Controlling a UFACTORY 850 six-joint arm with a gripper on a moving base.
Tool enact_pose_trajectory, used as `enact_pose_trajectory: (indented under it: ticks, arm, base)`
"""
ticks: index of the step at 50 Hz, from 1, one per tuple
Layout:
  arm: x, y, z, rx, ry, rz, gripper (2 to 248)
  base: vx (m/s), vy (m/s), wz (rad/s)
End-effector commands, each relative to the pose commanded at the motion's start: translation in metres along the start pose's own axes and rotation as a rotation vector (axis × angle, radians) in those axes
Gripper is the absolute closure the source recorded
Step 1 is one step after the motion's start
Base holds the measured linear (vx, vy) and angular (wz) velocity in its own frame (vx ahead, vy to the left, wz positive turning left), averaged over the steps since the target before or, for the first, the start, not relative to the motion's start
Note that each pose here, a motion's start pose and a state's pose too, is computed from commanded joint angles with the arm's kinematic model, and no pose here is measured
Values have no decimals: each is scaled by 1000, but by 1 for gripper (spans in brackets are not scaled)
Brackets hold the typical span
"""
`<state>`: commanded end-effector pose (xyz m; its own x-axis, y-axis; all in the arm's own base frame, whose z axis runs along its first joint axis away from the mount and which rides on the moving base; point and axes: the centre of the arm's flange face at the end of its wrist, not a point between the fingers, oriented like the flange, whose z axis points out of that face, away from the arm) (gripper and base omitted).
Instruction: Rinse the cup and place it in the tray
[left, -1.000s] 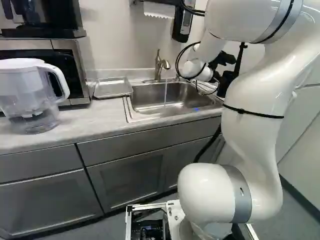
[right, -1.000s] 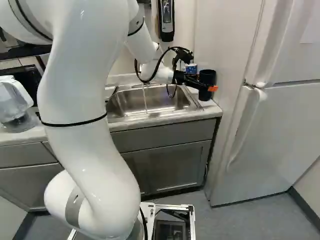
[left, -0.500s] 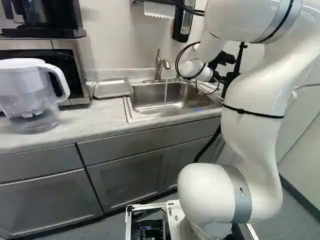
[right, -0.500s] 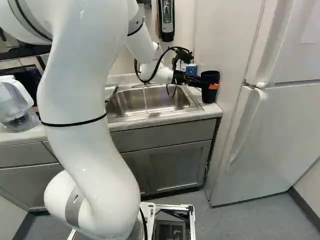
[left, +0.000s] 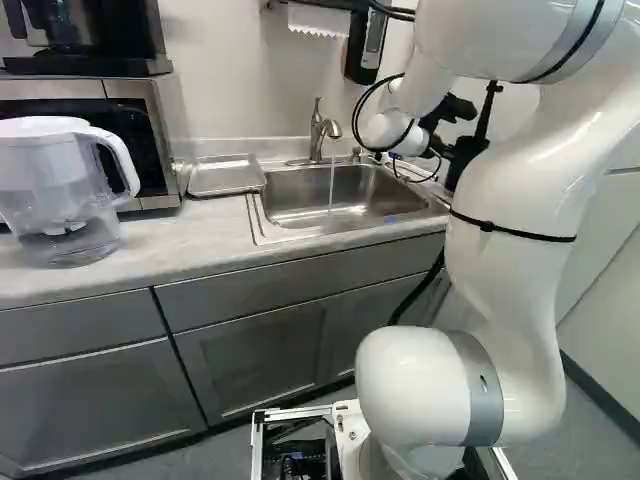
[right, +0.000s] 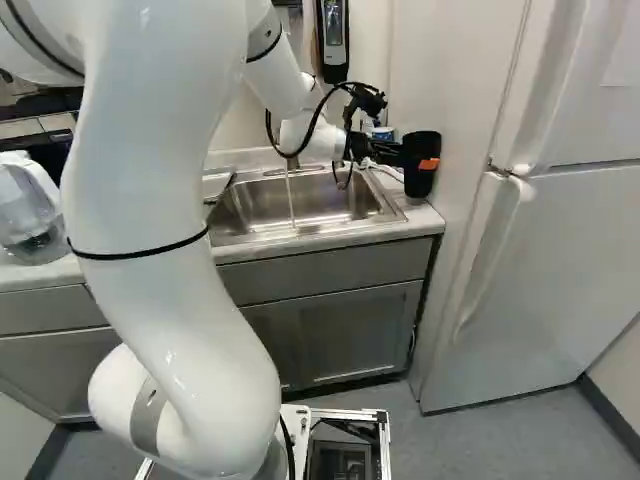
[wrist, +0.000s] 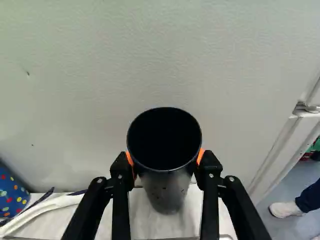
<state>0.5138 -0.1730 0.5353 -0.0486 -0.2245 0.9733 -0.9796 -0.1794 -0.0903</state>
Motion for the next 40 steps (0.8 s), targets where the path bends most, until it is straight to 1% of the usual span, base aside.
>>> enact_pose_trajectory:
  ticks: [14, 31, 40]
  arm:
    - [19, 2, -11, 49, 27, 14, 124]
    - [38, 0, -32, 143, 37, 26, 124]
    - [48, -2, -39, 187, 36, 34, 124]
  base:
    - [0, 0, 0]
    - [0, 0, 0]
    - [0, 0, 0]
